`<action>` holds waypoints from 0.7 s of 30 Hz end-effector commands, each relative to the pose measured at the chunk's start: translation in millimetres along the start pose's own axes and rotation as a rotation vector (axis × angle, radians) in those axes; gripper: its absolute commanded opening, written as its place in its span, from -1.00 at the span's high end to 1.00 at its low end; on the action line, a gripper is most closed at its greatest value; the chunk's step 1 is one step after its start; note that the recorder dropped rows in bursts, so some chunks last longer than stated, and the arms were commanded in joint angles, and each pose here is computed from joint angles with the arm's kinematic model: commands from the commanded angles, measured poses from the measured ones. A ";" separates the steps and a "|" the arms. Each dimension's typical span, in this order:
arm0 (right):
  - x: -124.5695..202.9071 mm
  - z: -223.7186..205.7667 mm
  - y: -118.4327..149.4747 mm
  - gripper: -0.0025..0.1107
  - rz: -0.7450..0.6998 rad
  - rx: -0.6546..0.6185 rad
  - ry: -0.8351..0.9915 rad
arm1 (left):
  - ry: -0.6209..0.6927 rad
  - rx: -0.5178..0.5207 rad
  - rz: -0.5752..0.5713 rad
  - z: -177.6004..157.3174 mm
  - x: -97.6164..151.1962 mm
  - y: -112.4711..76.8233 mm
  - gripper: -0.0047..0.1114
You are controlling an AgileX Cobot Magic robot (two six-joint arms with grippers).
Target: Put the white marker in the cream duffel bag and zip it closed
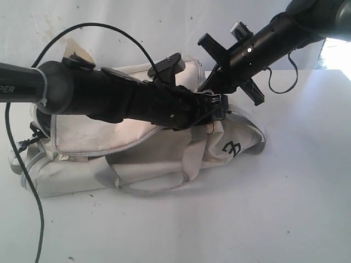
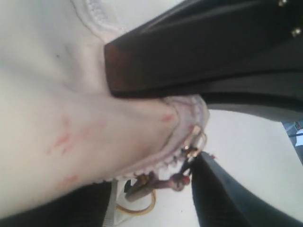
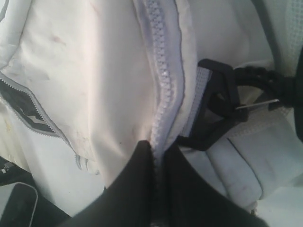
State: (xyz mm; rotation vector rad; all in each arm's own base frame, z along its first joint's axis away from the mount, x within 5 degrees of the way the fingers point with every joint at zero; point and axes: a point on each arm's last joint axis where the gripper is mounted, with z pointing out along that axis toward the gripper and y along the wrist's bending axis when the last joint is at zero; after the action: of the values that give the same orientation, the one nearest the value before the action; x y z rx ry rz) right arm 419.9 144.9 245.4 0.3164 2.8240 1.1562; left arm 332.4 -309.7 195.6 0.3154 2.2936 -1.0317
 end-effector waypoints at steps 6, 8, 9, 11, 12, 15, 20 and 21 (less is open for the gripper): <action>5.6 -5.2 5.2 0.96 -0.011 -0.030 0.041 | 0.034 0.018 0.037 11.6 8.6 5.6 0.53; 5.6 -5.2 5.2 0.96 -0.011 -0.030 0.041 | 0.031 0.028 0.028 11.7 7.0 3.8 0.53; 5.6 -5.2 5.2 0.96 -0.011 -0.030 0.041 | 0.025 0.033 0.033 11.5 4.8 2.2 0.53; 5.6 -5.2 5.2 0.96 -0.015 -0.030 0.040 | 0.014 0.049 0.039 11.1 -0.1 -2.0 0.53; 5.6 -5.2 5.2 0.96 -0.015 -0.030 0.040 | 0.007 0.059 0.043 10.8 -3.2 -4.7 0.53; 5.6 -5.2 5.5 0.96 -0.013 -0.034 0.041 | 0.000 0.058 0.072 10.9 -6.6 -6.5 0.53; 5.9 -5.2 5.2 0.96 -0.021 -0.031 0.043 | 0.001 0.045 0.074 12.9 -5.4 -3.8 0.53; 5.9 -5.2 5.2 0.96 -0.021 -0.031 0.043 | -0.001 0.043 0.074 12.9 -5.6 -3.6 0.53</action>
State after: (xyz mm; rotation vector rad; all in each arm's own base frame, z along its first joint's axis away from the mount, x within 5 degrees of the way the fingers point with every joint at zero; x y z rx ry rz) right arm 420.0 144.9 243.8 0.2985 2.8287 1.1578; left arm 338.9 -319.9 191.7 0.4067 2.2596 -1.0544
